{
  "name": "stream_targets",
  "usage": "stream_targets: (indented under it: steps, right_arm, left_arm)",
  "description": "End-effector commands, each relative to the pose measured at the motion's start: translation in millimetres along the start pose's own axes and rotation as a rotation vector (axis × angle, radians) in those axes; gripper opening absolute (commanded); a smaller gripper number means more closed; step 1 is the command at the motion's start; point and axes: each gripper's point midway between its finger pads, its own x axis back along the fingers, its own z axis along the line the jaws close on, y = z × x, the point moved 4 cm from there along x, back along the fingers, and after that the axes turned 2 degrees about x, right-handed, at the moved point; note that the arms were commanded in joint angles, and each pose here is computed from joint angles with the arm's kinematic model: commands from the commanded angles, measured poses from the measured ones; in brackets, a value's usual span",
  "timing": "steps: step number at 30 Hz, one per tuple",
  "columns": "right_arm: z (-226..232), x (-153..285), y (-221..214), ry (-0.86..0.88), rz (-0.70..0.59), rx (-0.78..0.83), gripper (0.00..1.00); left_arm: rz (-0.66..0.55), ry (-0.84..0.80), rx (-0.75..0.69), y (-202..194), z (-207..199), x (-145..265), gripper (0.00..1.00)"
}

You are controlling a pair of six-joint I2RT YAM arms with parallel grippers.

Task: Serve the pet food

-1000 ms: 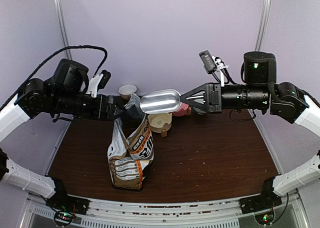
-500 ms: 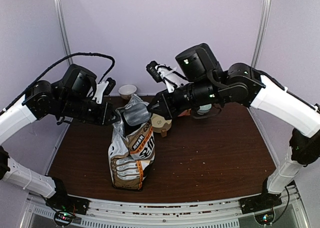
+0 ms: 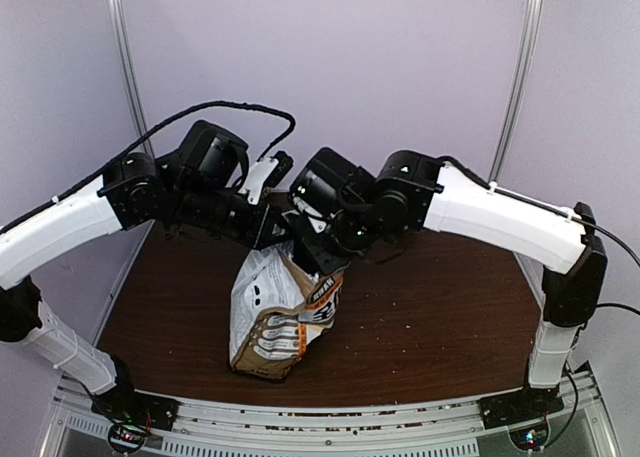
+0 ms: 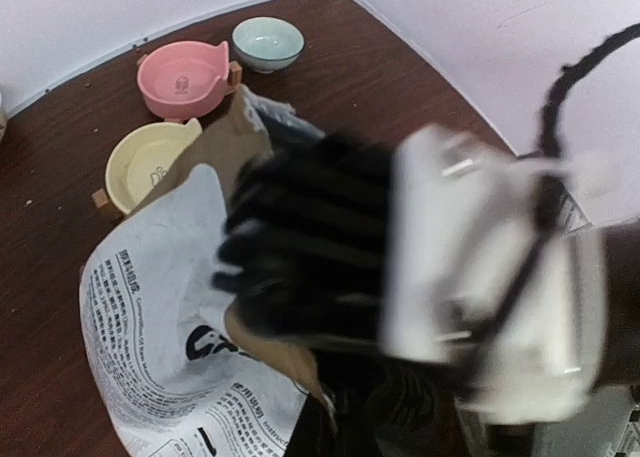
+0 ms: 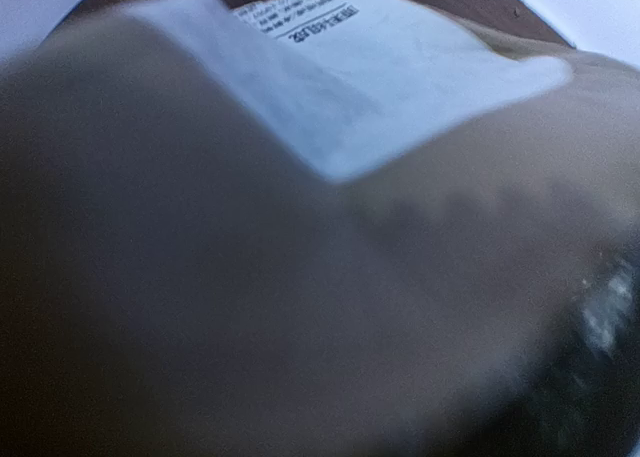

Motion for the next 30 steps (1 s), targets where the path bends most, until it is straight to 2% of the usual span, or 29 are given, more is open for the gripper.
stream_targets:
  steps: [1, 4, 7, 13, 18, 22, 30]
  right_arm:
    - [-4, -60, -51, -0.01, 0.238, -0.034, 0.0]
    - [20, -89, -71, 0.137, 0.339, -0.06, 0.0]
    - [44, -101, -80, 0.286, 0.4, -0.086, 0.0]
    - [65, -82, -65, 0.564, 0.398, -0.197, 0.0]
    - [65, -69, -57, 0.715, 0.407, -0.312, 0.0]
    - [64, -60, -47, 0.812, 0.384, -0.413, 0.0]
    - [43, -27, -5, 0.94, 0.23, -0.652, 0.0]
  left_arm:
    - [-0.116, -0.102, -0.007, 14, -11, -16, 0.0]
    - [-0.104, -0.143, 0.024, 3, -12, -34, 0.0]
    - [-0.093, -0.157, 0.041, -6, -11, -45, 0.0]
    - [-0.086, -0.122, 0.027, -14, -3, -50, 0.0]
    - [-0.1, -0.119, 0.012, -13, -2, -50, 0.0]
    - [-0.114, -0.12, 0.007, -10, -3, -47, 0.0]
    - [-0.169, -0.133, 0.002, -3, -5, -18, 0.0]
